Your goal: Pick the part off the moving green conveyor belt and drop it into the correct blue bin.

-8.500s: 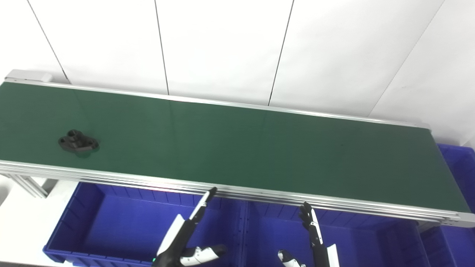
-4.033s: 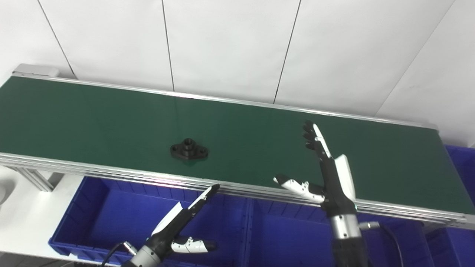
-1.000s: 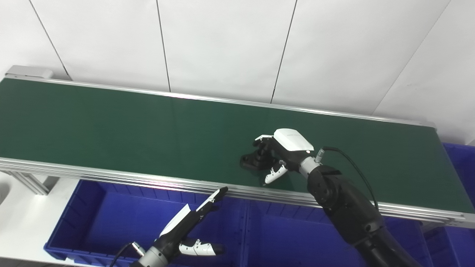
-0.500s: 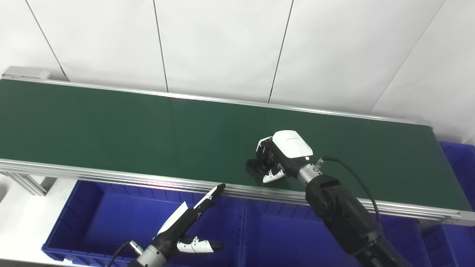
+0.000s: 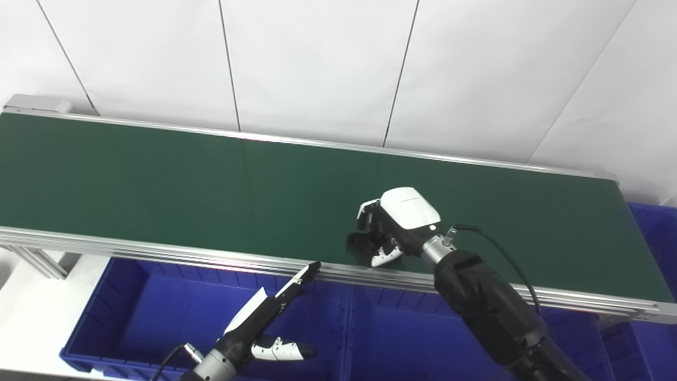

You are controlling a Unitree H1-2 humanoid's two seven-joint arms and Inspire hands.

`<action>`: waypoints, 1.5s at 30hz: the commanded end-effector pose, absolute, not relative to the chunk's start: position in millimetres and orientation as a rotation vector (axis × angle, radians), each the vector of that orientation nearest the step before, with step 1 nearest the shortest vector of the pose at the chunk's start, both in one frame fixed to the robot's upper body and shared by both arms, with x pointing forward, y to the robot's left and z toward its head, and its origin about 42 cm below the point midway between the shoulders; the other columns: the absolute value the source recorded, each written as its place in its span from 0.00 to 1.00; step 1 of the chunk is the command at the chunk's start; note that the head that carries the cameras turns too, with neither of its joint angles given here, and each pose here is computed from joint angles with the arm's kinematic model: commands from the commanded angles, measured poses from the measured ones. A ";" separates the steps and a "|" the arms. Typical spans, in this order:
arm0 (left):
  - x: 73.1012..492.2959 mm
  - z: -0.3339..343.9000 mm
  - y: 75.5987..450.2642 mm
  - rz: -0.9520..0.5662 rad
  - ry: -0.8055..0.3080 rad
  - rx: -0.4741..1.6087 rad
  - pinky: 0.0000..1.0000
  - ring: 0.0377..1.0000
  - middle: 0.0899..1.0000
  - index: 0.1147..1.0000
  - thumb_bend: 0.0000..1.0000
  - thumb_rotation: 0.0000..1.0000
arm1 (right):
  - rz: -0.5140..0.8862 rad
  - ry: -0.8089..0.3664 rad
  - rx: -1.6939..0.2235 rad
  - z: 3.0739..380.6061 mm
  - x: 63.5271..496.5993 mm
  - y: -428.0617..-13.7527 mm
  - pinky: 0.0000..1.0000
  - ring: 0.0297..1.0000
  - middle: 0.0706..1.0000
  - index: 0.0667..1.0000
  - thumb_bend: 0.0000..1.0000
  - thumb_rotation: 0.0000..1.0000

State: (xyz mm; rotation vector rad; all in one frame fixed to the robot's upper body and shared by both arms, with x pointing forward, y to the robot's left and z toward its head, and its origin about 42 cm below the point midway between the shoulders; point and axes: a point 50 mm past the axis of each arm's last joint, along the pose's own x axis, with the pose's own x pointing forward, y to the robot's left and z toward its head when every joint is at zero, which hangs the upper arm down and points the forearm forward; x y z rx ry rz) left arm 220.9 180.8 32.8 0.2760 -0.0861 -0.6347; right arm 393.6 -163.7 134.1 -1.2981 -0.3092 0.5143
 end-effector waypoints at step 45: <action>222.8 59.9 152.6 -0.603 -0.105 0.228 0.94 1.00 1.00 1.00 0.75 0.66 | 0.285 -0.054 -0.960 56.4 229.4 -240.4 0.31 0.34 0.44 0.45 0.52 0.00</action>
